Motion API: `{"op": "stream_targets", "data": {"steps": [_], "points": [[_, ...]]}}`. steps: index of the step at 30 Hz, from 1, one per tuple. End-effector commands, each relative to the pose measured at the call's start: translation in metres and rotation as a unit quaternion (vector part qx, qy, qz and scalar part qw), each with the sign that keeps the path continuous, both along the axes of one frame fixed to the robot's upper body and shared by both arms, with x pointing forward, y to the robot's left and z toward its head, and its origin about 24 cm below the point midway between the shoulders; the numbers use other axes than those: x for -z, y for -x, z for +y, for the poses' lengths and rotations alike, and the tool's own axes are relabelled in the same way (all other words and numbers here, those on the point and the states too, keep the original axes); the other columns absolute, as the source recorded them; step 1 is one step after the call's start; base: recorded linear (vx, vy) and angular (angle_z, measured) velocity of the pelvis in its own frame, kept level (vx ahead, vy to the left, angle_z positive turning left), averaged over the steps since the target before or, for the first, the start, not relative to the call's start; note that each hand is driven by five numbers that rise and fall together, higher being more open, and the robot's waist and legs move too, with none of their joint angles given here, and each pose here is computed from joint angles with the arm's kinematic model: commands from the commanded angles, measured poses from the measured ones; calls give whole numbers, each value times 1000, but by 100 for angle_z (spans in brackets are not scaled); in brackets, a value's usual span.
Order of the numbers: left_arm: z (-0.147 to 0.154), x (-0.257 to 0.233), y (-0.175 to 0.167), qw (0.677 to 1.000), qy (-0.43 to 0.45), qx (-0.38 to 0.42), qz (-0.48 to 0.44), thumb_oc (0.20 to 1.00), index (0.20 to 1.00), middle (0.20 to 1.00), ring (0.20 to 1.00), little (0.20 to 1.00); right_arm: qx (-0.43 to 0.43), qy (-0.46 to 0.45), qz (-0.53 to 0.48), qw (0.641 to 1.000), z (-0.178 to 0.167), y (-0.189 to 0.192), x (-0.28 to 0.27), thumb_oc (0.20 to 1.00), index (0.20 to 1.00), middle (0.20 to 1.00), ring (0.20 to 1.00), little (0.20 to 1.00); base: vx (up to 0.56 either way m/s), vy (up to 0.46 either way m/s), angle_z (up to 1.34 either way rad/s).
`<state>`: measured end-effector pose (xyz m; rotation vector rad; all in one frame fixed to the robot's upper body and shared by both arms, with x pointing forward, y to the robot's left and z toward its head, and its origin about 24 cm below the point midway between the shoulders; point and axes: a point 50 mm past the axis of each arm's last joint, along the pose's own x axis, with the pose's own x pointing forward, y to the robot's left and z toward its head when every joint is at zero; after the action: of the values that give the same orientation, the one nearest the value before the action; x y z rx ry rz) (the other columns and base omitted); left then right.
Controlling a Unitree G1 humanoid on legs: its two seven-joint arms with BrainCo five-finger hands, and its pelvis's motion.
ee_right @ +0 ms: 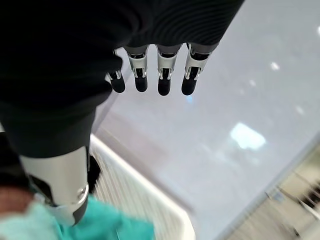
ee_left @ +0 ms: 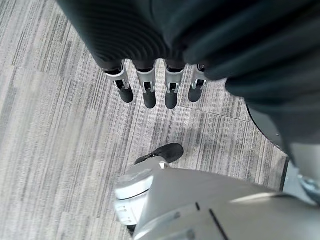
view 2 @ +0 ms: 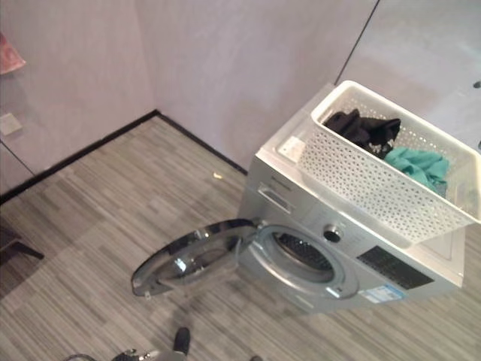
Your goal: Grab the laundry basket,head to the washer,open it,put in the laundry and shut it.
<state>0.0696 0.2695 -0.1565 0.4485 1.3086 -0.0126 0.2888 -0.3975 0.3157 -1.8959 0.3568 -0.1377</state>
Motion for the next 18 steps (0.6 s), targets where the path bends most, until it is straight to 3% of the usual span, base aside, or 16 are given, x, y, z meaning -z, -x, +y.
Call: {"op": "stream_targets", "data": {"steps": [1, 8, 18], "points": [[-18, 10, 38, 997, 36, 11, 69, 1000, 1000, 1000, 1000, 1000, 44, -5, 35, 998, -12, 4, 13, 1000, 1000, 1000, 1000, 1000, 6, 2, -8], [-20, 10, 33, 997, 41, 13, 59, 1000, 1000, 1000, 1000, 1000, 32, -14, 75, 997, -10, 3, 37, 1000, 1000, 1000, 1000, 1000, 2, -2, -5], [-22, 11, 29, 997, 26, 34, 57, 1000, 1000, 1000, 1000, 1000, -38, -35, 12, 999, 15, -19, 73, 1000, 1000, 1000, 1000, 1000, -1, 0, -4]]}}
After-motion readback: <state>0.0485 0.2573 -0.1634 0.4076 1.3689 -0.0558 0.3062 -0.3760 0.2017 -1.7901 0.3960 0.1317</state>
